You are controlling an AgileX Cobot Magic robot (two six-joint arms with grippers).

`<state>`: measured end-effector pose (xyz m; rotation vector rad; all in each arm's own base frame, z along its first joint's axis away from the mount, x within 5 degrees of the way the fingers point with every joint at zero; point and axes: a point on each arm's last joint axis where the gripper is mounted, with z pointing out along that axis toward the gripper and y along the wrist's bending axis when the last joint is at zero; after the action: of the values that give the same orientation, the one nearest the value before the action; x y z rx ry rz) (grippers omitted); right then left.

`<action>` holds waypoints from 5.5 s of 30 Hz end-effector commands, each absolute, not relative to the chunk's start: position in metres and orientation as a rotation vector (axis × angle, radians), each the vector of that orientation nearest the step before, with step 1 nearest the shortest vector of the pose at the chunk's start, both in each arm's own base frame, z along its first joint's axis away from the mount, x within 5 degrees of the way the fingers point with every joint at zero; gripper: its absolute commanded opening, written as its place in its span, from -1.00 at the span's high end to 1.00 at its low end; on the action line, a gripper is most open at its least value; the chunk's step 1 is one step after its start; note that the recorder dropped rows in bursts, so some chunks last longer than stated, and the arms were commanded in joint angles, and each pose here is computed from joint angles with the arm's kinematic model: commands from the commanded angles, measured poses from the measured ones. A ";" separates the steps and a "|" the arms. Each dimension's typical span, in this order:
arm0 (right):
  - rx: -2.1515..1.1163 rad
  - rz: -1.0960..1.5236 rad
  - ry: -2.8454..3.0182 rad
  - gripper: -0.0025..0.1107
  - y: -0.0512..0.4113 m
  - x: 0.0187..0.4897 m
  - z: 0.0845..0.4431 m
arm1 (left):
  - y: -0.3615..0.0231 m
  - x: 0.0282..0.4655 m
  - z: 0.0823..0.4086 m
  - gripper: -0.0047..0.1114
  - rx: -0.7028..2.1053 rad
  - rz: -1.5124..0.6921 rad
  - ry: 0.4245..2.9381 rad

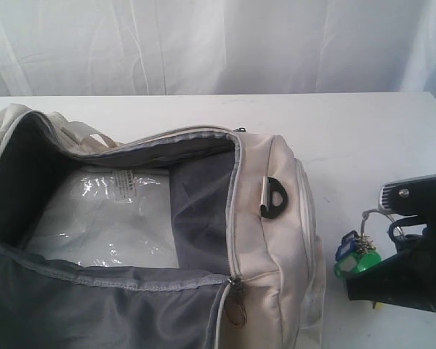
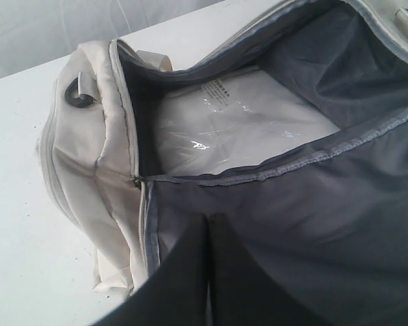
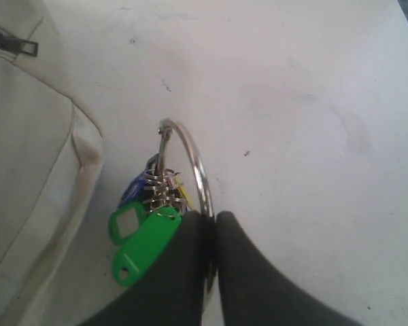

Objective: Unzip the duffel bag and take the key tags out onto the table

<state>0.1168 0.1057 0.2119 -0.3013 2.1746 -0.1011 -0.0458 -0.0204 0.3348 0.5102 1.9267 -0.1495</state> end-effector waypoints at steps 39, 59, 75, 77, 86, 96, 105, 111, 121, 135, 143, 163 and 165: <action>-0.394 0.144 1.664 0.96 0.042 0.091 0.286 | -0.030 -0.036 0.354 0.92 0.404 -0.313 1.651; -0.558 0.364 1.554 0.96 0.058 0.079 0.293 | -0.029 0.004 0.318 0.92 0.266 -0.373 1.632; -0.553 0.358 1.556 0.96 0.057 0.079 0.293 | -0.029 0.005 0.318 0.92 0.268 -0.366 1.624; -0.553 0.358 1.556 0.96 0.057 0.079 0.293 | -0.029 0.005 0.318 0.92 0.268 -0.366 1.624; -0.553 0.358 1.557 0.96 0.057 0.079 0.293 | -0.023 0.029 0.285 0.92 0.276 -0.222 1.630; -0.554 0.359 1.556 0.96 0.057 0.079 0.293 | -0.009 0.059 0.183 0.92 0.165 -0.054 1.750; -0.553 0.358 1.557 0.96 0.057 0.079 0.293 | -0.008 0.054 0.166 0.92 0.193 -0.029 1.950; -0.553 0.358 1.557 0.96 0.057 0.079 0.293 | -0.008 0.054 0.166 0.92 0.189 -0.036 1.949; -0.553 0.358 1.557 0.96 0.057 0.079 0.293 | -0.004 0.053 0.163 0.92 0.065 -0.004 1.989; -0.553 0.358 1.557 0.96 0.057 0.079 0.293 | 0.000 0.051 0.164 0.92 0.105 0.118 1.958; -0.554 0.359 1.556 0.96 0.057 0.079 0.293 | 0.000 0.051 0.165 0.92 0.104 0.119 1.952; -0.554 0.359 1.556 0.96 0.057 0.079 0.293 | 0.000 0.051 0.165 0.92 0.104 0.119 1.952; -0.554 0.359 1.556 0.96 0.057 0.079 0.293 | 0.000 0.051 0.165 0.92 0.104 0.119 1.952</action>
<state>0.0796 0.0585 0.2919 -0.5594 1.5665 0.3608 0.0513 0.0003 0.1660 0.1100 1.9484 0.1228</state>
